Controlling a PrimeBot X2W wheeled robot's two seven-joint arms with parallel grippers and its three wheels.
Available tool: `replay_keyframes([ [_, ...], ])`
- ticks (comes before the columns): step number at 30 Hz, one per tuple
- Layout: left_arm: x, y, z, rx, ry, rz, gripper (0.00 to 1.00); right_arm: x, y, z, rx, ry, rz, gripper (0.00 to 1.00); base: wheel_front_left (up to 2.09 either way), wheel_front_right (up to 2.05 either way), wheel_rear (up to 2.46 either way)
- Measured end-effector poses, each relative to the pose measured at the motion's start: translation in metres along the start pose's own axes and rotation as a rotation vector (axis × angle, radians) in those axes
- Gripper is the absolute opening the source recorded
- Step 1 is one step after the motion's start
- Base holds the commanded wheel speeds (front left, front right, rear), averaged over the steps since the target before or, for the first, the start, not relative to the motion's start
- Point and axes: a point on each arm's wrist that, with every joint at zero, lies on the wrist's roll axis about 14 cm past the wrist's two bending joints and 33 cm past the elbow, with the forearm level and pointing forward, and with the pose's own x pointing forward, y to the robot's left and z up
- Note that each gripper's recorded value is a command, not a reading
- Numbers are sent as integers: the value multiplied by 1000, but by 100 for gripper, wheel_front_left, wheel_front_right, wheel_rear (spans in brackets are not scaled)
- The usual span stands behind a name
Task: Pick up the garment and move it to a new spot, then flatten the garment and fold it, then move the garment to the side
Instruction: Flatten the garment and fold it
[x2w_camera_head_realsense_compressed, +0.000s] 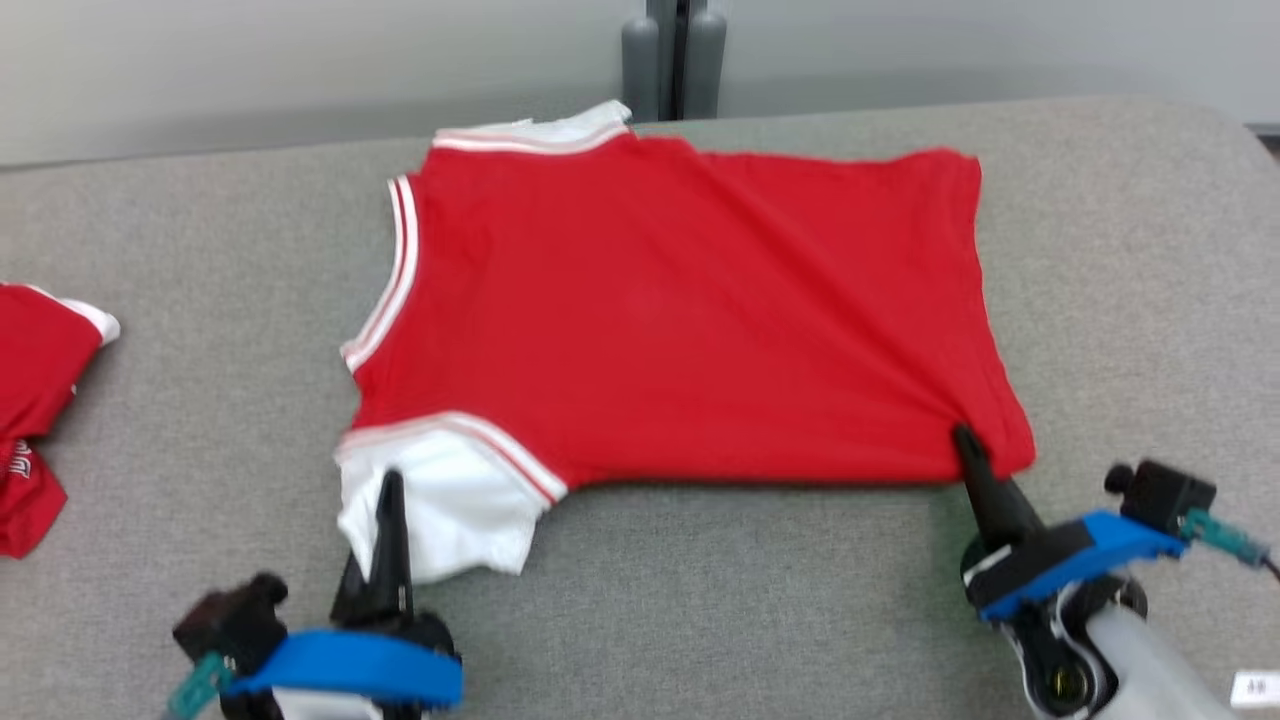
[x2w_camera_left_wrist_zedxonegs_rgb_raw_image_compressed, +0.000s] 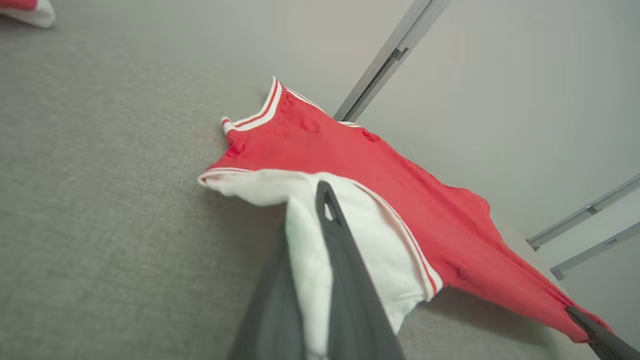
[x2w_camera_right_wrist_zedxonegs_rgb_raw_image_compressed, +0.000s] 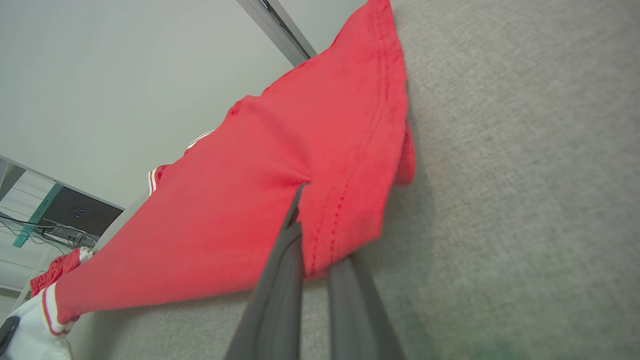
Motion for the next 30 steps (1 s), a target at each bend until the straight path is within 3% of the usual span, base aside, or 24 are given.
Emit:
replay_keyframes([
  [10,-58,1,-23,-26,64,38,0,-61,-30,-28,-11,57,-62,0,0,0,0],
  [23,-27,-27,-11,-11,67,-75,0,-60,-19,-26,11,96,-39,0,0,0,0],
  [30,-3,-37,-2,56,90,-139,0,-56,-18,-18,20,108,-43,0,0,0,0],
])
